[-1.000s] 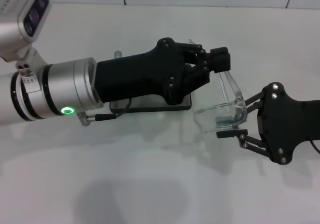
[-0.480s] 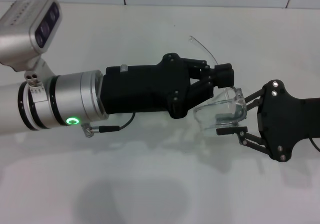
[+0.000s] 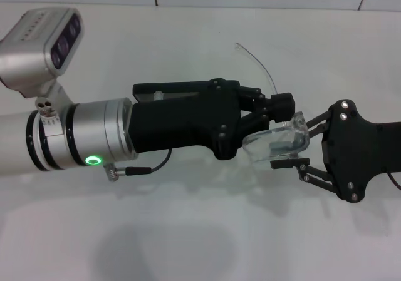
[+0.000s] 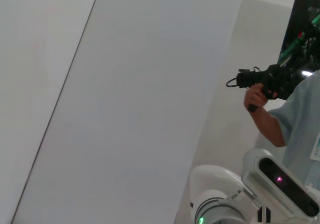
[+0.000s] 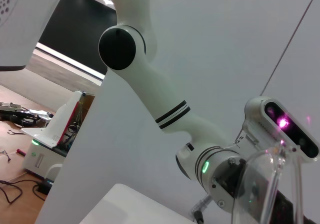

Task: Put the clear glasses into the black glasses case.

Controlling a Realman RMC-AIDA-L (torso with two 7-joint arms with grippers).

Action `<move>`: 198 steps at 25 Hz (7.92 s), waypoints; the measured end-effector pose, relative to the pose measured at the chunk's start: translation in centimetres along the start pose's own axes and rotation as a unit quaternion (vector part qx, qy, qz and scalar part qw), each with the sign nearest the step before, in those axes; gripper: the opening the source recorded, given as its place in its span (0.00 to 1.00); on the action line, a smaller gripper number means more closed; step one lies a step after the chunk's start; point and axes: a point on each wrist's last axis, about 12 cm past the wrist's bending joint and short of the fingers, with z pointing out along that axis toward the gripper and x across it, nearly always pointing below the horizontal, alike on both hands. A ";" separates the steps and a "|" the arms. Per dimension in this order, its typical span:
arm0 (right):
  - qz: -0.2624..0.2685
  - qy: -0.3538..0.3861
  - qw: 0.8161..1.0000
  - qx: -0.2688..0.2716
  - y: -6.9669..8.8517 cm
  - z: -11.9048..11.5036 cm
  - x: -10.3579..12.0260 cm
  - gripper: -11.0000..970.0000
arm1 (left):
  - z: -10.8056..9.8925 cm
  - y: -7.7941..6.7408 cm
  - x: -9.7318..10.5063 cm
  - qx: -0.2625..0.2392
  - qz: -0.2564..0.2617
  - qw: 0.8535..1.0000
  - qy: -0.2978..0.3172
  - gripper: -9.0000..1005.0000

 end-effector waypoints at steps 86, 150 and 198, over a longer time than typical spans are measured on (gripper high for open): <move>0.001 -0.162 0.987 -0.021 0.3 1.8 -2.1 0.13 | -1.8 -0.1 -1.9 0.008 0.047 0.994 -0.098 0.09; 0.158 0.028 0.987 0.026 -4.5 0.7 -1.8 0.13 | -11.7 -3.5 0.4 -0.110 0.058 0.984 -0.126 0.09; 0.080 0.534 0.830 -0.140 -12.2 20.2 -1.6 0.13 | -14.3 -5.4 2.9 -0.143 0.036 0.988 -0.049 0.09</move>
